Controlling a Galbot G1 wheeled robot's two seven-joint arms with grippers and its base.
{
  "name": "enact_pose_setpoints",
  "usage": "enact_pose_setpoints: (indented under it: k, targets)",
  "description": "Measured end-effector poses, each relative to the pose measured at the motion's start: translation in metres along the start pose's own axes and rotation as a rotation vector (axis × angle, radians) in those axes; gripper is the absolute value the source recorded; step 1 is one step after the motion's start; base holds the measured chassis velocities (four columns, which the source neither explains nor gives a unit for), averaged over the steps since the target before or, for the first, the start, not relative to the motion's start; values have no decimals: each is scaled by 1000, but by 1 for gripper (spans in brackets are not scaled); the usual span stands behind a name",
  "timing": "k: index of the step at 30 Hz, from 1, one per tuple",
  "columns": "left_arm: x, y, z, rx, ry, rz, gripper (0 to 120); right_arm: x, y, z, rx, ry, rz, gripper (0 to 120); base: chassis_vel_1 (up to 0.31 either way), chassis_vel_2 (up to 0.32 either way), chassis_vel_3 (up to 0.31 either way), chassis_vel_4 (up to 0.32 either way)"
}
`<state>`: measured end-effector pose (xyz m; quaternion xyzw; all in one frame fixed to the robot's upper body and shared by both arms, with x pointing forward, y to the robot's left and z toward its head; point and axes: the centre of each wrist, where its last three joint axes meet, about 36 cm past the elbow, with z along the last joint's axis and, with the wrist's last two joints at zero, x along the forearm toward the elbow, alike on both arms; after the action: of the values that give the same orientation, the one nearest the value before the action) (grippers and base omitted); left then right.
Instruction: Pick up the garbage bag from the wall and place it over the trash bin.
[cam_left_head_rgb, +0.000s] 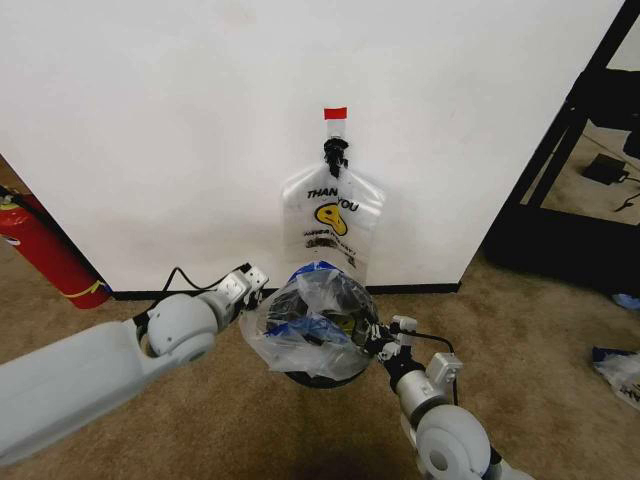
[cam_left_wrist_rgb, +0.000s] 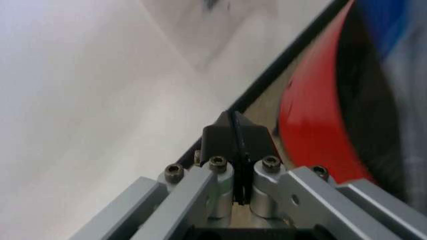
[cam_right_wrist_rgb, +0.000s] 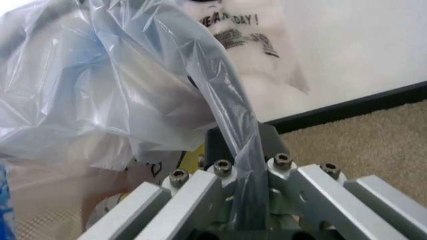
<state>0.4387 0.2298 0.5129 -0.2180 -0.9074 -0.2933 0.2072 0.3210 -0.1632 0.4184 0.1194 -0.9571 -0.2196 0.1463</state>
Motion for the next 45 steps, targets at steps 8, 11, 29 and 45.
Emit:
enact_pose_setpoints:
  k: [8,11,29,45]
  targets:
    - [15,4,-31,38,-117,-81,10,-5,1,8,-9,24,37,0,0,0,0,0]
    - [28,5,-37,27,-136,-104,20,-8,-3,10,-5,28,62,0,0,0,0,0]
    - [114,-49,-80,170,-34,303,87,-11,-17,6,84,-8,112,0,0,0,0,0]
    - [68,-34,-67,282,112,261,75,-13,-12,2,84,1,95,0,0,0,0,0]
